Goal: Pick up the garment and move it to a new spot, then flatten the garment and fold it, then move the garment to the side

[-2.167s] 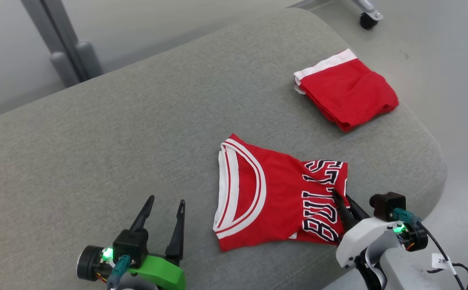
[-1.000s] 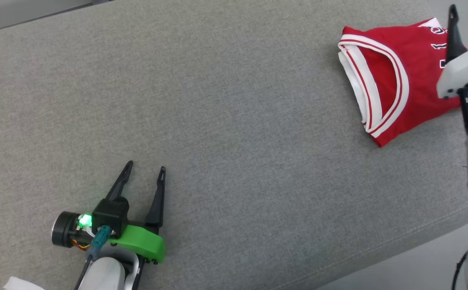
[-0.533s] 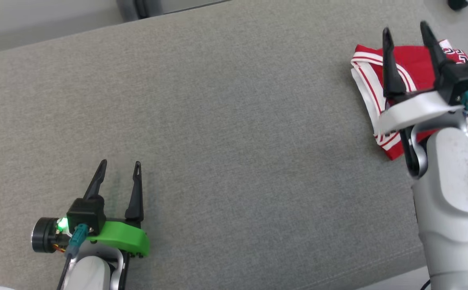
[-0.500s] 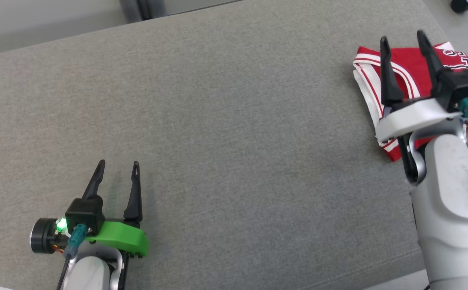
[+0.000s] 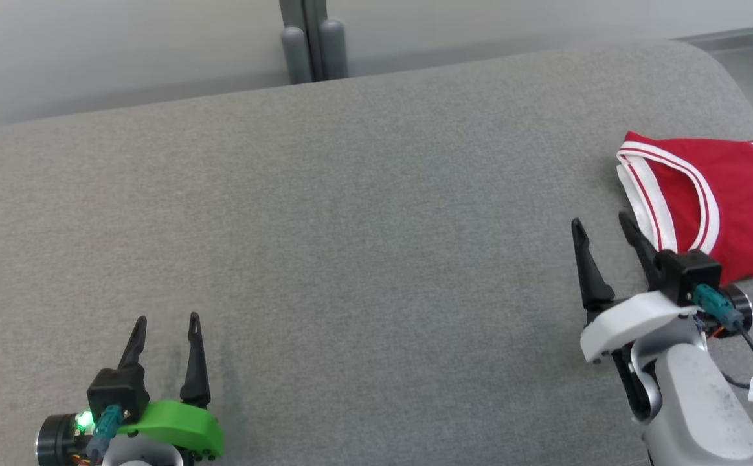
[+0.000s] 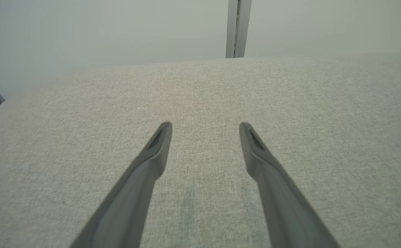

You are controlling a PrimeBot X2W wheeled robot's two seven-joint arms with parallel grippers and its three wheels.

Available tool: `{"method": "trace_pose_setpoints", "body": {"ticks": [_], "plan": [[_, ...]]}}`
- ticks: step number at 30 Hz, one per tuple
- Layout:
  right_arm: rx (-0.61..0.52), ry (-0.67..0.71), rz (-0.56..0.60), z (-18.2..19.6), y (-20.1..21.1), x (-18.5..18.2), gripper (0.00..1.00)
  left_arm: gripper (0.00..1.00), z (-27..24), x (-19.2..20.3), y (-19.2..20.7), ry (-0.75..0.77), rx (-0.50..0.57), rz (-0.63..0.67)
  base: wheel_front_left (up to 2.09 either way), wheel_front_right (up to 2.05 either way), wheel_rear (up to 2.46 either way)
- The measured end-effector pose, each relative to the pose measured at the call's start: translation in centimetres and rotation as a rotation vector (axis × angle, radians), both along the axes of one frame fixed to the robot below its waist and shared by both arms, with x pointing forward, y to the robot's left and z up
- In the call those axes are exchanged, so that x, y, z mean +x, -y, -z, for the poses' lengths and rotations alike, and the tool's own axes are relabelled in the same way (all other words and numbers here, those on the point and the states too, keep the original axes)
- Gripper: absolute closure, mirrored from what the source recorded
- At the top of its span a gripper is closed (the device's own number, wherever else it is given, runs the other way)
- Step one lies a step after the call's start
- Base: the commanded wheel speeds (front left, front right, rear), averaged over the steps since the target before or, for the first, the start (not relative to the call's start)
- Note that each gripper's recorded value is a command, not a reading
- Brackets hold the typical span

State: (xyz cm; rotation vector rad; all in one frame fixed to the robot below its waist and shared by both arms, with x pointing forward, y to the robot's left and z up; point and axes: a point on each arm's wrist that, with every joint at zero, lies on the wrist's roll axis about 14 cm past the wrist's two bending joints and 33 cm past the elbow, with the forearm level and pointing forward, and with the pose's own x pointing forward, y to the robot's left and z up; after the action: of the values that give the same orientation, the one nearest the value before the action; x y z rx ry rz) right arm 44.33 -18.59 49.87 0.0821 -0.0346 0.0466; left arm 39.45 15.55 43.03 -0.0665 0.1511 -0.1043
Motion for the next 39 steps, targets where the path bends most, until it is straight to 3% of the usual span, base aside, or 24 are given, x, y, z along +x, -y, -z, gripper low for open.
{"method": "trace_pose_setpoints", "body": {"ticks": [9,22,23,29,39], "plan": [[0.035,-0.031,-0.052,1.0,-2.2,-2.6,0.00,0.00,-1.3,-3.2,-2.3,0.030,-0.031,-0.067,0.00,0.00,0.00],[0.073,0.037,-0.064,-1.3,-2.7,-3.3,0.00,0.00,-3.1,-4.7,-3.0,0.088,-0.049,-0.089,0.00,0.00,0.00],[0.074,0.036,-0.064,-1.3,-2.7,-3.3,1.00,1.00,-3.0,-4.7,-3.0,0.086,-0.050,-0.090,0.00,0.00,0.00],[0.109,-0.062,-0.049,1.7,-2.6,-4.5,1.00,1.00,-1.2,-5.4,-3.0,0.017,-0.080,-0.105,0.00,0.00,0.00],[0.292,-0.075,-0.003,1.4,-1.7,-4.3,1.00,1.00,-1.1,-5.3,-3.8,-0.011,-0.260,-0.177,0.00,0.00,0.00]]}}
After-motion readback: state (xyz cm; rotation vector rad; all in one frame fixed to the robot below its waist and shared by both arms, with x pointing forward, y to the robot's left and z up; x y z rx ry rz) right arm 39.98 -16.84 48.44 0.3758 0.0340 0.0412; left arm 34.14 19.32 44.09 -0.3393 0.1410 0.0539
